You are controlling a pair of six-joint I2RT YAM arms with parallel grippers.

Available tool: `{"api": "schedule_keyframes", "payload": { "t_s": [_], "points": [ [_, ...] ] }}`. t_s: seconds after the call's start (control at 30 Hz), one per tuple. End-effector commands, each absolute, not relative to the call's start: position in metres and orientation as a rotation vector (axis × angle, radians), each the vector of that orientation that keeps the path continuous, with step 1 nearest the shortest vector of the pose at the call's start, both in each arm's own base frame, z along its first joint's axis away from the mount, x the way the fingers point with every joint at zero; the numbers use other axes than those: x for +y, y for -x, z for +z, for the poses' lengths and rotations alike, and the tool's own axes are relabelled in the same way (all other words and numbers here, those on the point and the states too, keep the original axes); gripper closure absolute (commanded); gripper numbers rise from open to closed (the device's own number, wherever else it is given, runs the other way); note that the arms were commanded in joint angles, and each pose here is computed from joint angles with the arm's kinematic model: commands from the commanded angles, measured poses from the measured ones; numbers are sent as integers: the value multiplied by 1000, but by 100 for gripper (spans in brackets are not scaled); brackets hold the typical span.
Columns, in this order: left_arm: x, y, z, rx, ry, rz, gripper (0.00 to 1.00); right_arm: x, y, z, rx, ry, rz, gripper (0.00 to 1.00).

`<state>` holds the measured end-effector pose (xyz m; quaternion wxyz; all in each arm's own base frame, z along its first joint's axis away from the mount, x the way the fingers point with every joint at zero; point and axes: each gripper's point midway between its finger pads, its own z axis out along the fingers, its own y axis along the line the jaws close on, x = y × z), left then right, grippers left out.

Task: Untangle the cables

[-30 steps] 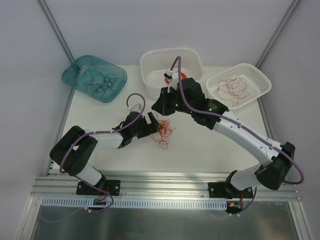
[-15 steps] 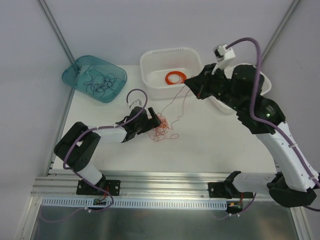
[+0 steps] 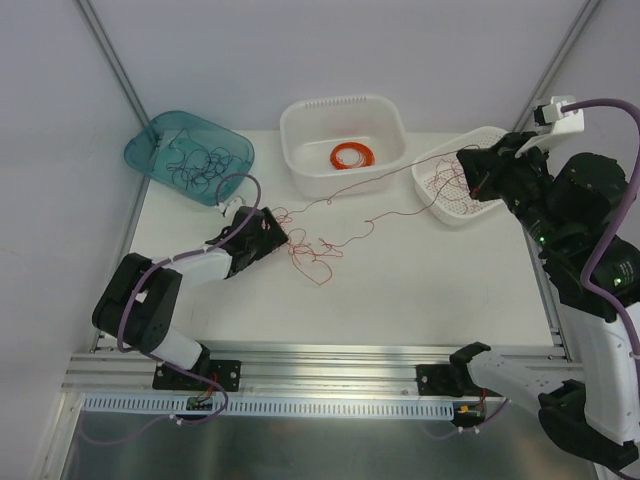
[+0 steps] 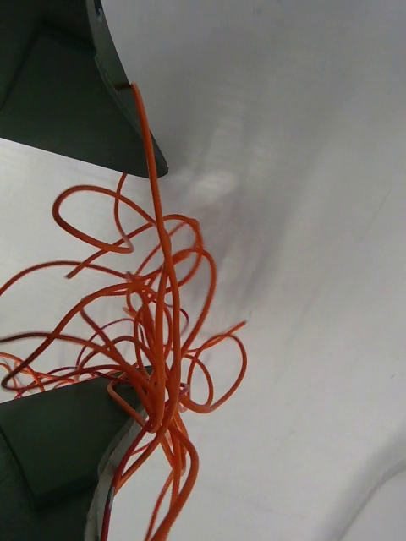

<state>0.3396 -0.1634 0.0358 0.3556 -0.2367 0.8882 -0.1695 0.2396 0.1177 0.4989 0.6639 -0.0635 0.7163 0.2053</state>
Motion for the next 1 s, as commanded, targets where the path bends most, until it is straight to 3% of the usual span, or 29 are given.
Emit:
{"api": "schedule_keyframes", "payload": {
  "t_s": [0.0,0.37,0.5,0.63,0.97],
  "points": [
    [-111,-298,-4,2436,710,-205,3,94,-237,505,1592,107,374,99],
    [-55,-292,20,2327,888,-149,4,31,-232,512,1565,-33,111,99],
    [-41,-291,27,2304,914,-116,13,18,-231,510,1567,-66,50,99],
    [-22,-290,33,2282,955,-59,26,23,-247,478,1675,-60,49,99],
    [40,-286,61,2256,969,192,24,-9,-276,392,1928,-331,58,99]
  ]
}}
